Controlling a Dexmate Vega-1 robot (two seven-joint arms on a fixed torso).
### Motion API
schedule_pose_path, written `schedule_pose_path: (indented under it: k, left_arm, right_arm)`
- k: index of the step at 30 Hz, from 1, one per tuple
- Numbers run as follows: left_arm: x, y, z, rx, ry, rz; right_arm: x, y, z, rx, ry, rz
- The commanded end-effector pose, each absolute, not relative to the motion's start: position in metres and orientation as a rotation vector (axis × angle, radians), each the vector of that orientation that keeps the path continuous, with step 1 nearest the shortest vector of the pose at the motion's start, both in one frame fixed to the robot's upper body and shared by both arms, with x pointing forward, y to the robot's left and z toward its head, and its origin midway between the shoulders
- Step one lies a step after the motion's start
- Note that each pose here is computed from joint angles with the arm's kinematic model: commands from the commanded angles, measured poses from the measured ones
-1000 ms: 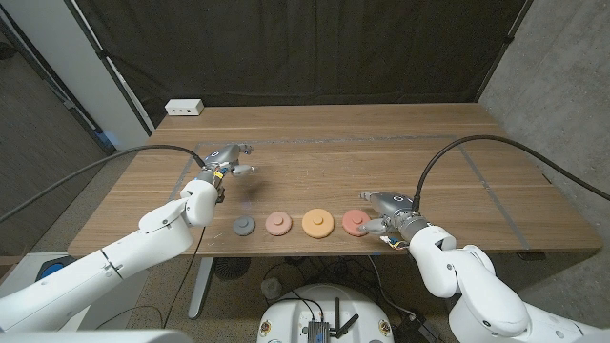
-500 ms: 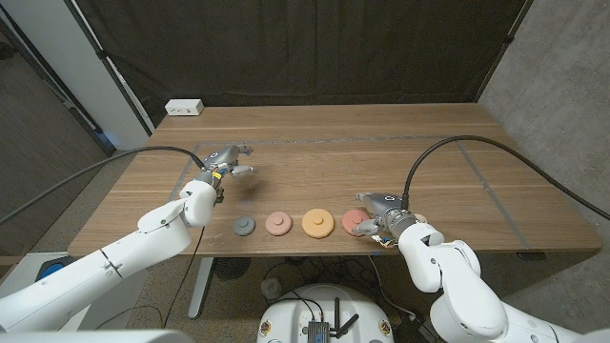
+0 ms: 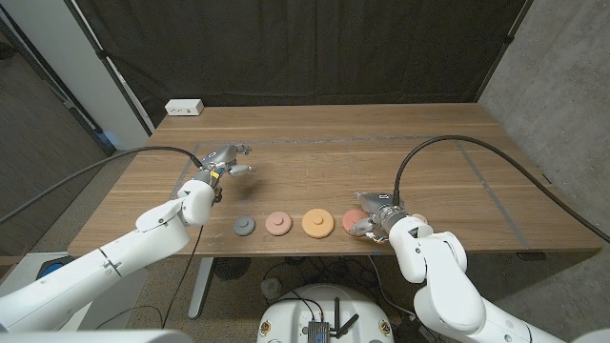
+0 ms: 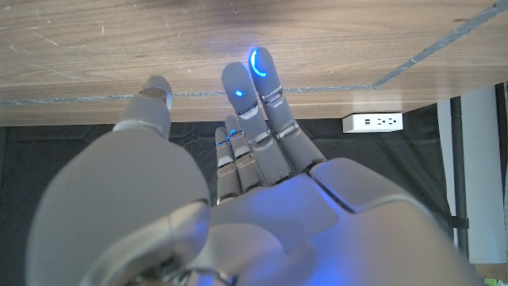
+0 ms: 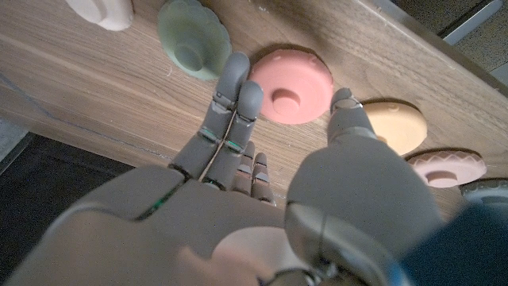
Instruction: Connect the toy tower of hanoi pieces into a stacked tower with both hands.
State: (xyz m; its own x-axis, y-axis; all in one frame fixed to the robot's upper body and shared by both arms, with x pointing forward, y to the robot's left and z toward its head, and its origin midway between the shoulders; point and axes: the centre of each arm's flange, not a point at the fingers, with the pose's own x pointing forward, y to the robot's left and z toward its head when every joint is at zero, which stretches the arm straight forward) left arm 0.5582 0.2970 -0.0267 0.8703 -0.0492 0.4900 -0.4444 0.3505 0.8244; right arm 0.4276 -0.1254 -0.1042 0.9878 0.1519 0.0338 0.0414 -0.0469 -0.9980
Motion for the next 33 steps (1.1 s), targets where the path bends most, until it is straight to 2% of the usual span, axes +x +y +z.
schedule_pose_path:
  k: [1, 33]
  left_arm:
    - [0.561, 0.299, -0.024, 1.193, -0.481, 0.272]
    - [0.561, 0.300, -0.028, 1.196, -0.471, 0.269]
  right_arm:
    - [0.434, -0.124, -0.104, -1.631, -0.100, 0.101]
    - [0.449, -0.122, -0.109, -1.671, -0.005, 0.139]
